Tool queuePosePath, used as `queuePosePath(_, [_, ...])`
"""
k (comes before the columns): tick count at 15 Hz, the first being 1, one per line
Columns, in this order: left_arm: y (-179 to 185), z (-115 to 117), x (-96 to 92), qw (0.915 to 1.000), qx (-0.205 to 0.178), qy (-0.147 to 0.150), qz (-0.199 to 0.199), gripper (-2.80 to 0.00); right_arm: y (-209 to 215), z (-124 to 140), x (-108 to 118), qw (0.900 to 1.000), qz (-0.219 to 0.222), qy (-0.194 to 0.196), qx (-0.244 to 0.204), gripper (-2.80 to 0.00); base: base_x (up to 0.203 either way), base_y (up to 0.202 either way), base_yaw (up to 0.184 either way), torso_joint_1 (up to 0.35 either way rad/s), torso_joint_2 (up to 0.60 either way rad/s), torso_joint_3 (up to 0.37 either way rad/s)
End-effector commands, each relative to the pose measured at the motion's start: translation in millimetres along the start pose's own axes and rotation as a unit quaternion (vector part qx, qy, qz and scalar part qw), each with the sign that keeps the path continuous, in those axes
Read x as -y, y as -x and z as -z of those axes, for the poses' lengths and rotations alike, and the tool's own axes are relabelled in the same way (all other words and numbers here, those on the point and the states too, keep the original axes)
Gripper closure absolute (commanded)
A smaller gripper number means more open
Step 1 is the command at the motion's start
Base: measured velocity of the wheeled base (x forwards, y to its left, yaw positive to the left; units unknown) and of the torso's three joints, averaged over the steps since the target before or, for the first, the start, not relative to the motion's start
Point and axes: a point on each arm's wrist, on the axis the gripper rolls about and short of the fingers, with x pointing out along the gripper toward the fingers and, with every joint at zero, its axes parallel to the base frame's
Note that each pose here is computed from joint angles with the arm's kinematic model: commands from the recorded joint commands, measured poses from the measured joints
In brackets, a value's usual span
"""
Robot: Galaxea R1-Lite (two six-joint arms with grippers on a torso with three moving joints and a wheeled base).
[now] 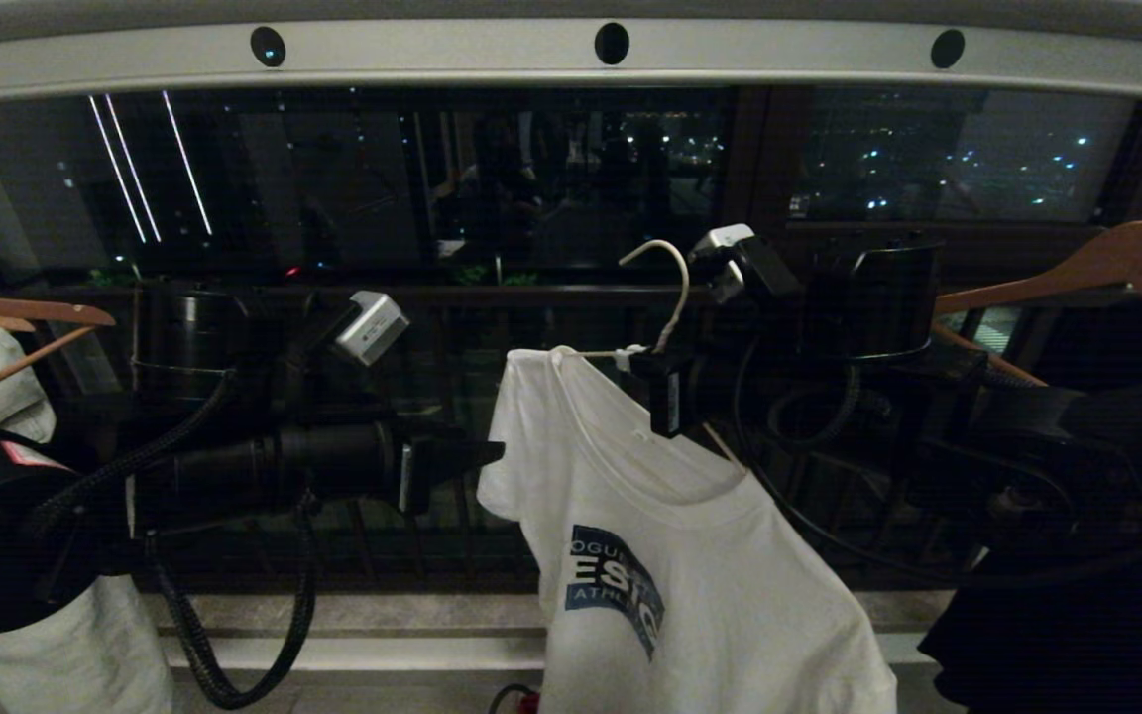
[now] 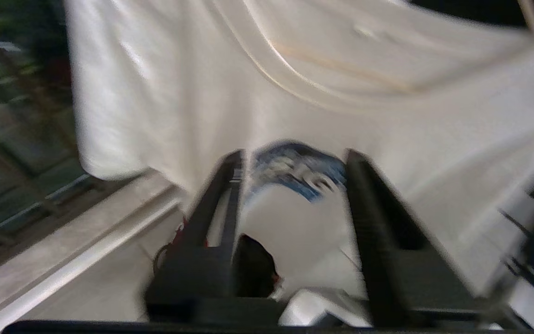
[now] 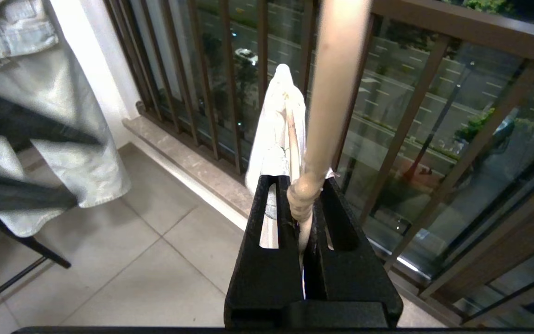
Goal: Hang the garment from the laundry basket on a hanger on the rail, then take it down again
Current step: Take the clothes off the clothes rack
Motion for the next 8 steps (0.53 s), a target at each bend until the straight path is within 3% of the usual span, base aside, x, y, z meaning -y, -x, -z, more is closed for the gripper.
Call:
queuePosePath(1, [-11, 1, -0.3, 0.9995, 0.008, -0.002, -0.030, -2.80, -3, 3, 0, 1.000, -0.001, 0.000, -0.003, 0.00, 0.000, 0.000, 0.000, 0.000, 0.00, 0.000])
queuePosePath(5, [-54, 14, 5.7, 0.9920, 0.035, -0.012, -0.121, -2.80, -3, 3, -1, 1.000, -0.003, 0.000, -0.004, 0.00, 0.000, 0.000, 0.000, 0.000, 0.00, 0.000])
queuePosePath(6, [-63, 14, 8.9, 0.9899, 0.058, -0.015, -0.129, -2.80, -3, 3, -2, 1.000, -0.004, 0.000, -0.003, 0.00, 0.000, 0.000, 0.000, 0.000, 0.00, 0.000])
queuePosePath(8, [-73, 18, 9.5, 0.9886, 0.068, -0.011, -0.134, -2.80, -3, 3, -3, 1.000, -0.005, 0.000, -0.003, 0.00, 0.000, 0.000, 0.000, 0.000, 0.00, 0.000])
